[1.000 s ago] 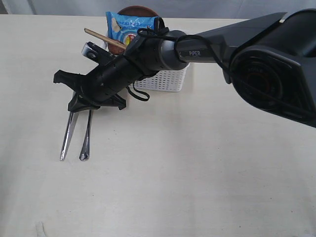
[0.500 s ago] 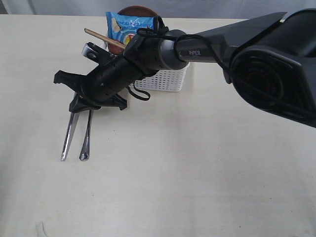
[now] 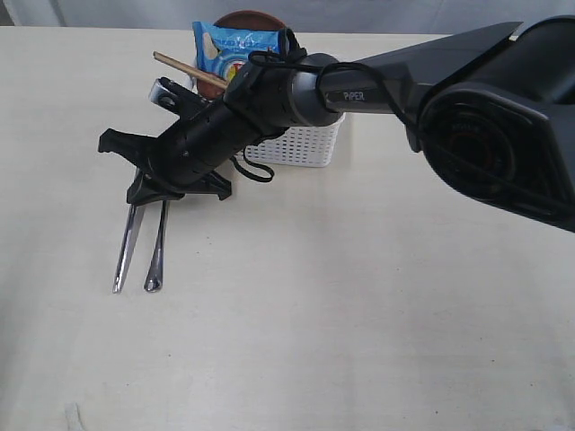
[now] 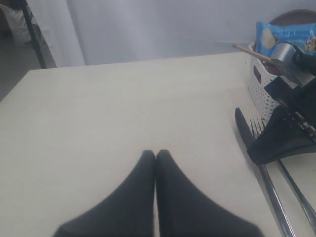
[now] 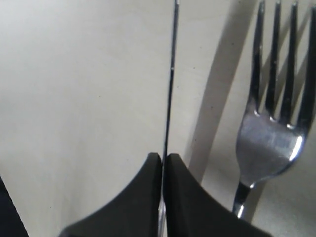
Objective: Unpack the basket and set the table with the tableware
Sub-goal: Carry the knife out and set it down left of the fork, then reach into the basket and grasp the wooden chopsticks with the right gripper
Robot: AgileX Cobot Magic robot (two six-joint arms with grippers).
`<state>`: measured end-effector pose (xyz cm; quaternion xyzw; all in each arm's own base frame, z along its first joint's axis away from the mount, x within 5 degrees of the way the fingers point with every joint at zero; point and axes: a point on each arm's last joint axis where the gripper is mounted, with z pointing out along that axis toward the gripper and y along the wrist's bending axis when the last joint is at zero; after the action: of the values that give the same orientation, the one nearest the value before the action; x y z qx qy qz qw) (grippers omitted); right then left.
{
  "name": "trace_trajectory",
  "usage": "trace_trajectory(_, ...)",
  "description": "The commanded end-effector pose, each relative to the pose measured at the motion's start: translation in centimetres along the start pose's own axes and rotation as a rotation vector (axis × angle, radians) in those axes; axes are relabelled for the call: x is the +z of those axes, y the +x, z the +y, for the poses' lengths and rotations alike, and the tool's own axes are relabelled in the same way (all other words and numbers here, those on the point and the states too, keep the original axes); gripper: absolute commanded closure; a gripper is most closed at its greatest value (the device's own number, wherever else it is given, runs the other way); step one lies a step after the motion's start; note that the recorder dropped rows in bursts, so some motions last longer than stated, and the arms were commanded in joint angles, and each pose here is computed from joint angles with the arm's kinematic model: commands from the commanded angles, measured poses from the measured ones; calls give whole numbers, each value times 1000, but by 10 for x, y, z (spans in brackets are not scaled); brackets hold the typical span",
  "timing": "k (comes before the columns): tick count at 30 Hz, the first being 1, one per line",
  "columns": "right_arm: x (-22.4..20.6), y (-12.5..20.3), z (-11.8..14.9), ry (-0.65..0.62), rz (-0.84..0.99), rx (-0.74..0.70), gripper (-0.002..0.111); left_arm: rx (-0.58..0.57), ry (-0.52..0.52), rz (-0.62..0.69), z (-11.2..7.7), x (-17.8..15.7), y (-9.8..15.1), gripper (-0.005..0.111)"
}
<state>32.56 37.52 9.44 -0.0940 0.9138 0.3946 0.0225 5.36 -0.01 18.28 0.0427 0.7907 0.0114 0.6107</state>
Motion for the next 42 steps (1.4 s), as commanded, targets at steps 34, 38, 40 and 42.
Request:
trace_trajectory(34, -191, -6, 116, -66, -268, -479, 81, 4, 4, -1, 0, 0, 1, 107)
trace_trajectory(38, -239, -25, 89, 97, -332, -554, 81, 4, 4, -1, 0, 0, 1, 107)
trace_trajectory(40, -258, -33, 71, 212, -312, -626, 81, 4, 4, -1, 0, 0, 1, 107)
trace_trajectory(42, -271, -39, 56, 281, -293, -662, 81, 4, 4, -1, 0, 0, 1, 107)
